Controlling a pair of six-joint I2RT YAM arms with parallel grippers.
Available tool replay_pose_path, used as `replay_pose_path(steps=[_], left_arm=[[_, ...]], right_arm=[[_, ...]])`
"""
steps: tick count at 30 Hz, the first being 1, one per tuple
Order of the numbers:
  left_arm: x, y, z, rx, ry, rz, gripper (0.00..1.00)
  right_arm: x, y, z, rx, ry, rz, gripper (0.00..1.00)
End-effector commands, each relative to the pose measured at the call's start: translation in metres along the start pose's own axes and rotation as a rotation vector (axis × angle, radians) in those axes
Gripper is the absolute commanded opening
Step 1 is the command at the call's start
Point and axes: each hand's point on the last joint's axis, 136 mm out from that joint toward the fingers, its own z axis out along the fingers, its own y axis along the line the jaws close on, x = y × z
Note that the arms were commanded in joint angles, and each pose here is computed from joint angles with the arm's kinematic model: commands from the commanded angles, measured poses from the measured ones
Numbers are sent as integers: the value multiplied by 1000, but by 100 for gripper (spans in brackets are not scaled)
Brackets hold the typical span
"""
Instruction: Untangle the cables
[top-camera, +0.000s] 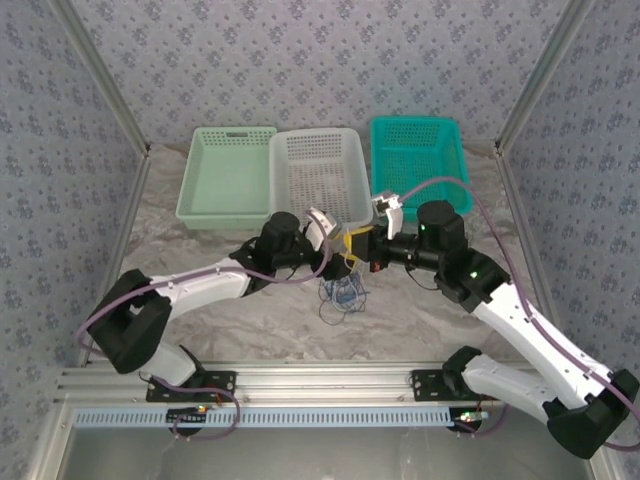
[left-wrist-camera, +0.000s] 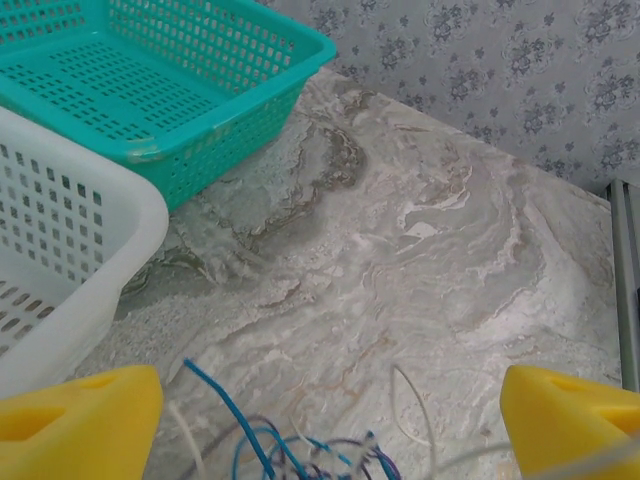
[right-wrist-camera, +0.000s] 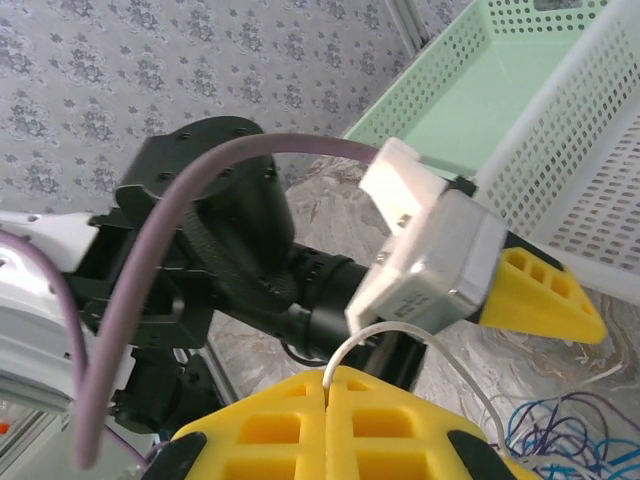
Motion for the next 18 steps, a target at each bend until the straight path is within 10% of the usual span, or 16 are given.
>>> replay_pose_path(steps=[1,18], left_arm=[[-20,-2,11,-14,-41,4,86],[44,37,40,-267,197,-32,82]], right_arm=[[-13,18,-12,-57,-30,7,0],[-93,45,-80,55,-214,-152,0]])
